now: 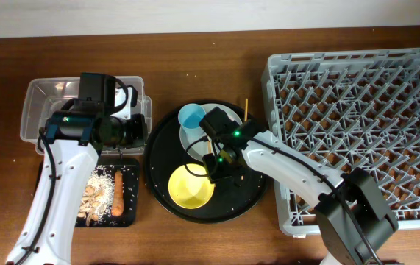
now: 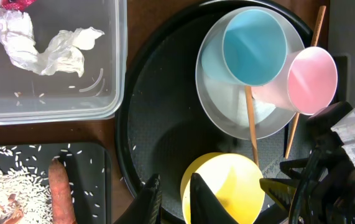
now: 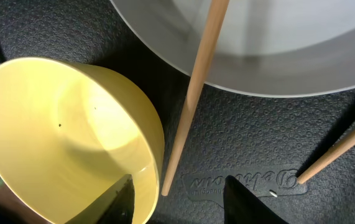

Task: Sort waste into correct bins and load items into the dishwasher rack
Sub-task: 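Grasp the pink cup with the right gripper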

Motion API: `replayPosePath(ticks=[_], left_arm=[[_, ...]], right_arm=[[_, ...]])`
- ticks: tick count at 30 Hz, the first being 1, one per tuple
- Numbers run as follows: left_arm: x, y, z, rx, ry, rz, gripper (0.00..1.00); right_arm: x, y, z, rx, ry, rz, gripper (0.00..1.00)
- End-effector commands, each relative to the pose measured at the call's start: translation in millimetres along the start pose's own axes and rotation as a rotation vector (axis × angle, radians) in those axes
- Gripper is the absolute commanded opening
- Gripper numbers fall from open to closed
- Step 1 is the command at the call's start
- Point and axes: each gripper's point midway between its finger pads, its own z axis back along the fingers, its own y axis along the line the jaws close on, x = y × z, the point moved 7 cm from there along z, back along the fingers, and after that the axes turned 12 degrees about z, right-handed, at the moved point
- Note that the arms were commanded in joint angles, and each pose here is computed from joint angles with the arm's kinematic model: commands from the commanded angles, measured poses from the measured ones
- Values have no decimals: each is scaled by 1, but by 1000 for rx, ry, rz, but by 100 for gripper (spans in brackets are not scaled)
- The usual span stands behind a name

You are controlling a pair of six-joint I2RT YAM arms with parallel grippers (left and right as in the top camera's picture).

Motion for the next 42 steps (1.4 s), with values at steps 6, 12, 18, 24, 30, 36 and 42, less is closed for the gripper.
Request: replayPosePath(ticks=[6,12,18,24,30,36,42], left_arm=[[0,-27,-11,-39,-18,-62,16],[-20,-108,-102,-147,68,-181,31],[-47,-135,-152,-85,89,-121,37],[-46,-135,-155,-85,84,-121,36],[-18,-170,-113,-201,-23,-139,37],[-21,-151,-109,-51,-31,-103,37],[-30,-142,-144,22,34,-75,36]], right_arm=[[40,-6,69,-18,-103,21,56],[7,-102,168,-187,-74,-251,64],[-17,-144,180,-195,-14,-337,64],[-18,-144,180,-195,-7,-304,64],[-20,-144,180,-193,8,-298,64],[-21,-144,180,-202,15,-296,65],[-24,-144,180,-200,28,-295,65]])
